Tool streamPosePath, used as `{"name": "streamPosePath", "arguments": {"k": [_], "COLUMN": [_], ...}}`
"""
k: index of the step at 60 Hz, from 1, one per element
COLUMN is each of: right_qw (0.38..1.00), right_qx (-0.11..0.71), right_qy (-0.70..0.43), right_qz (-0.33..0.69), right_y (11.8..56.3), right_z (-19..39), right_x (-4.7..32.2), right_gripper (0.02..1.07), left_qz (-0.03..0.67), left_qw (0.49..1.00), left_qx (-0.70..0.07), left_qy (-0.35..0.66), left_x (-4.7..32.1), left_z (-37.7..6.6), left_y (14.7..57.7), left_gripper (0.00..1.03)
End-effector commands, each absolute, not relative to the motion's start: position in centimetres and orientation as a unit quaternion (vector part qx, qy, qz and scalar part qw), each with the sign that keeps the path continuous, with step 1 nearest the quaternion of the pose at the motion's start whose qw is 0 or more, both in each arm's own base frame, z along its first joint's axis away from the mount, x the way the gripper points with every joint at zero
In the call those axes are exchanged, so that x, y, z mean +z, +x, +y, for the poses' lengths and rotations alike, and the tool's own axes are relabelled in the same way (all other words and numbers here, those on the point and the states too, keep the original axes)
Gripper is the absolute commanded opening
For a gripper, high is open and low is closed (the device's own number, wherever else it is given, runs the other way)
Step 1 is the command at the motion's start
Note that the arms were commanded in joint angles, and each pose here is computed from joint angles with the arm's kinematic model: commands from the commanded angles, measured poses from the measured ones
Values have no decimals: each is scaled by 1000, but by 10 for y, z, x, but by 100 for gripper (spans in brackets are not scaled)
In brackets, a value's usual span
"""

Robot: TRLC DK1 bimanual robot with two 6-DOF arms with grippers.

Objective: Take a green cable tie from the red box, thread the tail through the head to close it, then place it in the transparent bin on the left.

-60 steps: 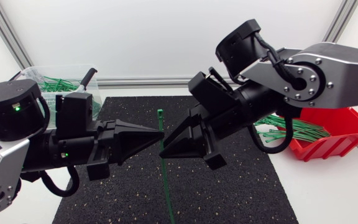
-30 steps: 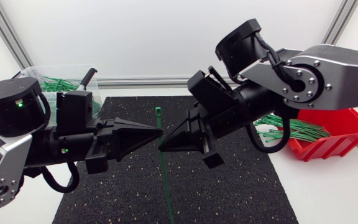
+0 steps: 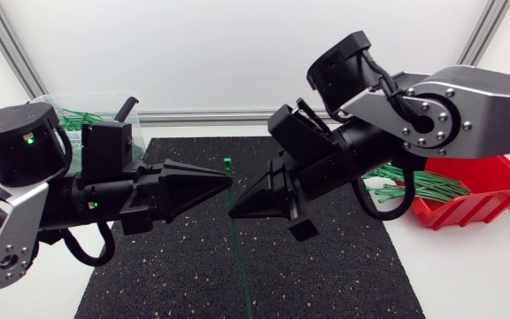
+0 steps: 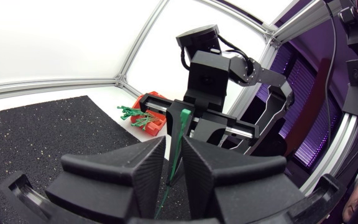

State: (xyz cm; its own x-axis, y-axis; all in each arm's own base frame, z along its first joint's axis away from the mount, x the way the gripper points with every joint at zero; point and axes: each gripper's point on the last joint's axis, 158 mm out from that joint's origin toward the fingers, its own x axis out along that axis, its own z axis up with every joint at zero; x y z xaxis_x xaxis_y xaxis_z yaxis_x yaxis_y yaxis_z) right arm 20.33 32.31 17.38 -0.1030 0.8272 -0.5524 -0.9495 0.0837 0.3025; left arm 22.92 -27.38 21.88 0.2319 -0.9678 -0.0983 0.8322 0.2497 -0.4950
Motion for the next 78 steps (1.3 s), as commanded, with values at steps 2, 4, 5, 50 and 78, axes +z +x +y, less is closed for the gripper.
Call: {"name": "streamPosePath", "arguments": {"k": [2, 4, 5, 50, 78], "right_qw": [656, 656, 656, 653, 656], "right_qx": [662, 661, 661, 659, 661], "right_qy": [-87, -87, -87, -86, -85], "right_qz": [352, 353, 353, 363, 355], "right_y": [200, 200, 200, 199, 197], "right_z": [321, 320, 320, 320, 320], "right_x": [157, 157, 157, 149, 156], "right_gripper": [8, 8, 8, 8, 8], "left_qz": [189, 188, 187, 195, 203], "left_qw": [762, 762, 762, 757, 754], "left_qx": [-592, -592, -592, -595, -593], "left_qy": [-182, -184, -184, -189, -197], "left_x": [232, 232, 233, 231, 229], "left_z": [-275, -275, -275, -277, -277], "left_y": [234, 234, 235, 233, 231], "left_gripper": [22, 22, 22, 4, 7]}}
